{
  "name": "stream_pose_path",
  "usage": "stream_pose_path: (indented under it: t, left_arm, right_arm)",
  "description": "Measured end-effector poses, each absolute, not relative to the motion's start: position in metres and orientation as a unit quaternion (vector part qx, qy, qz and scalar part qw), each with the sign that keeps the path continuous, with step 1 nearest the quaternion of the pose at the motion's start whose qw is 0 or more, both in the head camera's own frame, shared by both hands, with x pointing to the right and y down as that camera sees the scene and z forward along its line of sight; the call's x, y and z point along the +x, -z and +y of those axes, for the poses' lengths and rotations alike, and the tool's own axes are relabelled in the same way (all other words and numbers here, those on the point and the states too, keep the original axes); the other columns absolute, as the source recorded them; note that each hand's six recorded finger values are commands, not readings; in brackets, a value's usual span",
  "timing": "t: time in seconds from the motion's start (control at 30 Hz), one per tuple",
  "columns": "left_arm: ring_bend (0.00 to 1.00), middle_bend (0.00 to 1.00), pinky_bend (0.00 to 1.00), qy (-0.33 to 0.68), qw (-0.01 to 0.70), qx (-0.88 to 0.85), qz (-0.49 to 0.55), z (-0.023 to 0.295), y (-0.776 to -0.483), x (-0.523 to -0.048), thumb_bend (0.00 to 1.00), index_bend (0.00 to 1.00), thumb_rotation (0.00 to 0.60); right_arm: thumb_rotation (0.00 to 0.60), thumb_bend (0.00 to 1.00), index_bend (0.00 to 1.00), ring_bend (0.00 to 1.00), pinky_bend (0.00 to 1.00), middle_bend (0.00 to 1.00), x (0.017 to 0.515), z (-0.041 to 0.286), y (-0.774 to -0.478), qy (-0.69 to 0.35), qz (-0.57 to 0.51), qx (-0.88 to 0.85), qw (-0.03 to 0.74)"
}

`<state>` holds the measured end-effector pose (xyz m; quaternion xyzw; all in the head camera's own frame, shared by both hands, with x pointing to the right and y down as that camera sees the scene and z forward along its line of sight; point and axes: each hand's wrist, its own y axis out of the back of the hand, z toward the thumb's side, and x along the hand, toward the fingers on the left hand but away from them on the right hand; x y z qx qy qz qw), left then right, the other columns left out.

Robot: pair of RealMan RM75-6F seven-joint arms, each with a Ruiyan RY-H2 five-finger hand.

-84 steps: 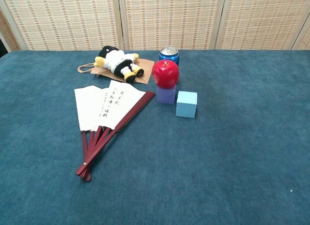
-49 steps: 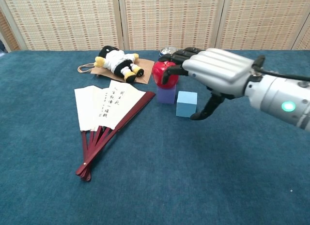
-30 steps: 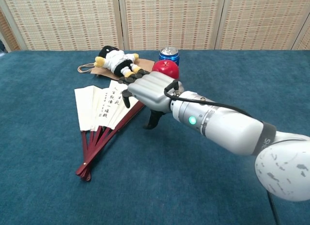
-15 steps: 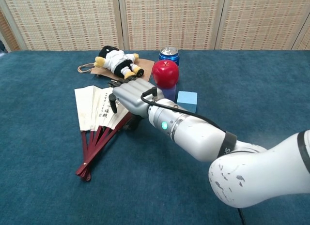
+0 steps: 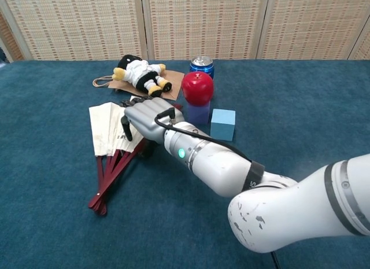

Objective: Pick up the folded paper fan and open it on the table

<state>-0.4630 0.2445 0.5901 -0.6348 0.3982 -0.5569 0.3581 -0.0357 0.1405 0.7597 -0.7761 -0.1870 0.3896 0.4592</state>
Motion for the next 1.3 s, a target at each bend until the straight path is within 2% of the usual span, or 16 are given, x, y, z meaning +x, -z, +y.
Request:
stream_pose_path:
  t: [0.2, 0.3, 0.5, 0.77, 0.9, 1.0, 1.07, 1.2, 1.3]
  left_arm:
    - [0.0, 0.0, 0.09, 0.56, 0.365, -0.626, 0.401, 0.244, -0.588, -0.466, 0.46, 0.0, 0.6]
    - [0.0, 0.0, 0.09, 0.559, 0.365, -0.625, 0.404, 0.243, -0.587, -0.467, 0.46, 0.0, 0.6]
    - [0.0, 0.0, 0.1, 0.556, 0.365, -0.625, 0.408, 0.242, -0.586, -0.466, 0.46, 0.02, 0.6]
    - [0.0, 0.0, 0.1, 0.545, 0.352, -0.639, 0.413, 0.242, -0.59, -0.463, 0.46, 0.12, 0.6]
    - [0.0, 0.0, 0.1, 0.541, 0.348, -0.643, 0.415, 0.242, -0.591, -0.462, 0.46, 0.22, 0.6]
    - [0.0, 0.0, 0.1, 0.527, 0.329, -0.659, 0.423, 0.241, -0.595, -0.458, 0.46, 0.26, 0.6]
    - [0.0, 0.0, 0.1, 0.512, 0.303, -0.678, 0.431, 0.241, -0.599, -0.453, 0.46, 0.25, 0.6]
    - [0.0, 0.0, 0.08, 0.469, 0.229, -0.723, 0.453, 0.242, -0.611, -0.442, 0.45, 0.06, 0.6]
    - [0.0, 0.0, 0.07, 0.425, 0.152, -0.757, 0.473, 0.243, -0.62, -0.429, 0.45, 0.0, 0.6]
  right_arm:
    - [0.6, 0.54, 0.64, 0.0, 0.0, 0.12, -0.043, 0.141, -0.755, -0.387, -0.193, -0.777, 0.457]
    - [0.6, 0.59, 0.64, 0.0, 0.0, 0.13, -0.046, 0.139, -0.751, -0.383, -0.199, -0.775, 0.462]
    - [0.6, 0.61, 0.67, 0.0, 0.0, 0.14, -0.049, 0.128, -0.729, -0.355, -0.25, -0.765, 0.475]
    - [0.6, 0.61, 0.67, 0.0, 0.0, 0.15, -0.053, 0.109, -0.675, -0.29, -0.321, -0.76, 0.485]
    - [0.6, 0.61, 0.67, 0.0, 0.0, 0.15, -0.051, 0.103, -0.651, -0.269, -0.337, -0.758, 0.49]
    - [0.6, 0.61, 0.67, 0.0, 0.0, 0.15, -0.047, 0.098, -0.629, -0.252, -0.351, -0.755, 0.494]
    - [0.6, 0.61, 0.67, 0.0, 0.0, 0.15, -0.044, 0.097, -0.612, -0.241, -0.36, -0.755, 0.491]
    - [0.6, 0.61, 0.67, 0.0, 0.0, 0.16, -0.037, 0.093, -0.582, -0.228, -0.372, -0.762, 0.478]
    - [0.6, 0.61, 0.67, 0.0, 0.0, 0.16, -0.029, 0.085, -0.567, -0.233, -0.38, -0.759, 0.474]
